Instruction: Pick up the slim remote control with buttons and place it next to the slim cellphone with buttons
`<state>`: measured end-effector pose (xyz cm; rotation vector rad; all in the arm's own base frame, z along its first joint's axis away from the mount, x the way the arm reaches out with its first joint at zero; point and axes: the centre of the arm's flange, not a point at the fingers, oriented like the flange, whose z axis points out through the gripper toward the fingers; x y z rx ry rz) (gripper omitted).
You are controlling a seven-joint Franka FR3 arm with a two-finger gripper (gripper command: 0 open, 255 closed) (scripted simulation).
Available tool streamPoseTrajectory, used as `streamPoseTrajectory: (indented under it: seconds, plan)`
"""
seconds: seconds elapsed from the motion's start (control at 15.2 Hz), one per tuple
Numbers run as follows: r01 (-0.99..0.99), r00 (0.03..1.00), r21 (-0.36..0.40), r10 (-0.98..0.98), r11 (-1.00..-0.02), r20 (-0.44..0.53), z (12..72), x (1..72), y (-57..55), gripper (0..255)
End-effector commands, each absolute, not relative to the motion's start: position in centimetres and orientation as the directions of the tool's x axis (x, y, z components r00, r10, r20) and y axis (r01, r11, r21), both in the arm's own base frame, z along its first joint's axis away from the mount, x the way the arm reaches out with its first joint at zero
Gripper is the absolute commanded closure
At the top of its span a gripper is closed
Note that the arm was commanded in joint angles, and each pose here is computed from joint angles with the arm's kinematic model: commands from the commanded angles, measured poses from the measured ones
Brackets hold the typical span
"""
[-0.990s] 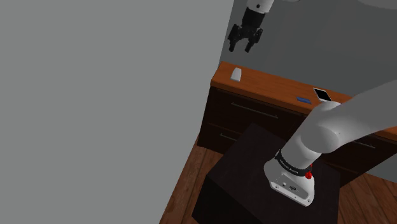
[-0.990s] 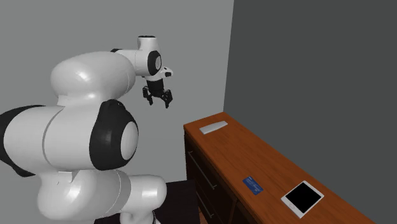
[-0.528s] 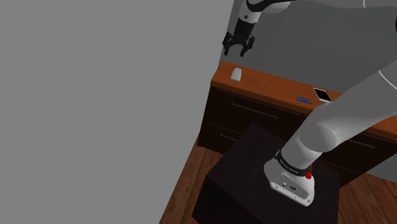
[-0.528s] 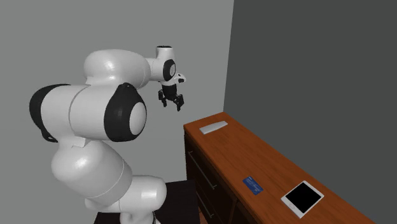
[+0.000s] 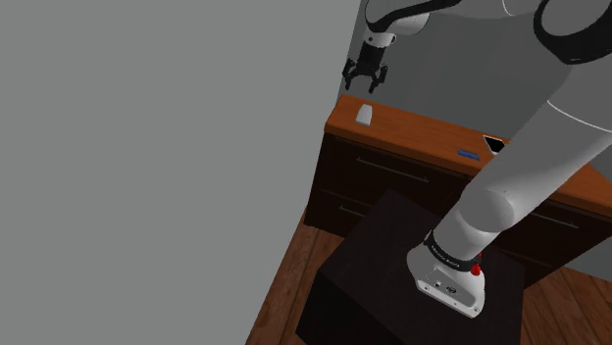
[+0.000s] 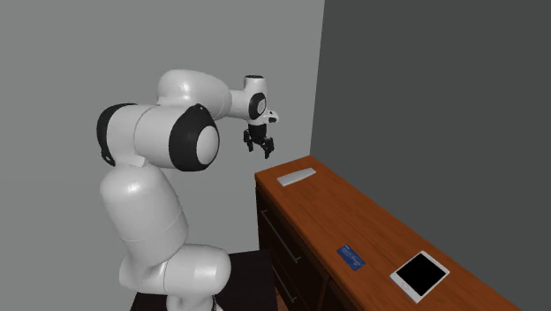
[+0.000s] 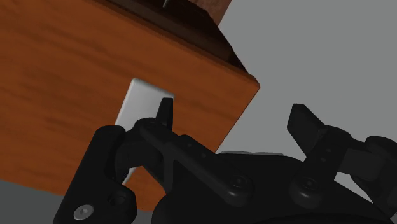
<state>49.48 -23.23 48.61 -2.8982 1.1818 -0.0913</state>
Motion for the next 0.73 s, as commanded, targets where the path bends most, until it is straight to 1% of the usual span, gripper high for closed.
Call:
streamPoseTrajectory:
  seconds: [0.0, 0.66]
  plan:
    - [-0.733, 0.679, -0.028, -0.733, -0.680, 0.043, 47.3, 50.4, -25.4, 0]
    - [-0.873, 0.488, -0.007, -0.873, -0.488, 0.008, 40.5, 52.8, -36.6, 0]
